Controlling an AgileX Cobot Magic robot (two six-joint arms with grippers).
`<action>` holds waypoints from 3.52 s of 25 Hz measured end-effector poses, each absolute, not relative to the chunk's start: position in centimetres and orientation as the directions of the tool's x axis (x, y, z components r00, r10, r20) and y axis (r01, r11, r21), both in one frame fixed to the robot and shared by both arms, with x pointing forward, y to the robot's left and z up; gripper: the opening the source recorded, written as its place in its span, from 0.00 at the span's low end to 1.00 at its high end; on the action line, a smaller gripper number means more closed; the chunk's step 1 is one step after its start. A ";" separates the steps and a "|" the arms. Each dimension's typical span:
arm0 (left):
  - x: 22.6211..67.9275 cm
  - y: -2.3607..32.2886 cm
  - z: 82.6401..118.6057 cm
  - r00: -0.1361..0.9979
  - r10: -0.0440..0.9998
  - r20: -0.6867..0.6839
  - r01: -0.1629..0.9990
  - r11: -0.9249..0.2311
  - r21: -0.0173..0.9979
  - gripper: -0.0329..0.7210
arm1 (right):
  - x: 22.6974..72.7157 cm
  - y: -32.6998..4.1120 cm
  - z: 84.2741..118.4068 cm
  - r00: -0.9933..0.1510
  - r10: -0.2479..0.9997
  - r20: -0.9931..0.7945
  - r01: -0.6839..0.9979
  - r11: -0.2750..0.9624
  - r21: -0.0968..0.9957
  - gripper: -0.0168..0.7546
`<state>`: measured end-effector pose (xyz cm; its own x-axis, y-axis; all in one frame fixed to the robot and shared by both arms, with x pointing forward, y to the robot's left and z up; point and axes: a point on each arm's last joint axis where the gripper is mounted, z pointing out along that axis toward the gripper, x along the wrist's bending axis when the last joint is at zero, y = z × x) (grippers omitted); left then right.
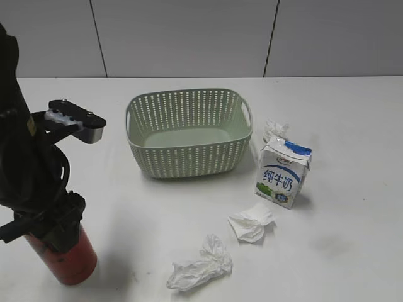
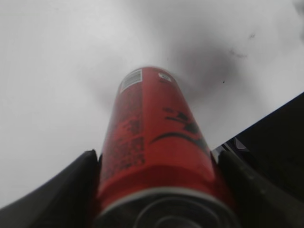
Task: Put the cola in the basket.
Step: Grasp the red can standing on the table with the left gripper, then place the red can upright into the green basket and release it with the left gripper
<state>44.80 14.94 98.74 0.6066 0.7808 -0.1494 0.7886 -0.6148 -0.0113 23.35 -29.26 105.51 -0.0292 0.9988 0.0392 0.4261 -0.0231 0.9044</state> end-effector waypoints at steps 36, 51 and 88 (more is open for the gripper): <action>57.8 7.7 113.0 0.665 0.746 0.035 0.657 -0.608 0.445 0.75 | 23.3 -29.3 105.5 -0.029 0.999 0.039 0.426 -0.023 0.904 0.76; 61.7 -0.6 101.8 0.743 0.666 -0.063 0.650 -0.697 0.304 0.75 | 23.3 -29.2 105.5 -0.030 0.999 0.040 0.426 -0.023 0.904 0.76; 63.8 10.7 112.9 0.536 0.844 -0.008 0.723 -0.454 0.520 0.84 | 23.3 -29.2 105.5 -0.030 0.999 0.040 0.426 -0.023 0.904 0.76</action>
<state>63.82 10.75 112.86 0.5361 0.8441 -0.0079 0.7232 -0.4545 0.5200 23.35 -29.25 105.51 -0.0299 0.9988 0.0400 0.4261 -0.0234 0.9044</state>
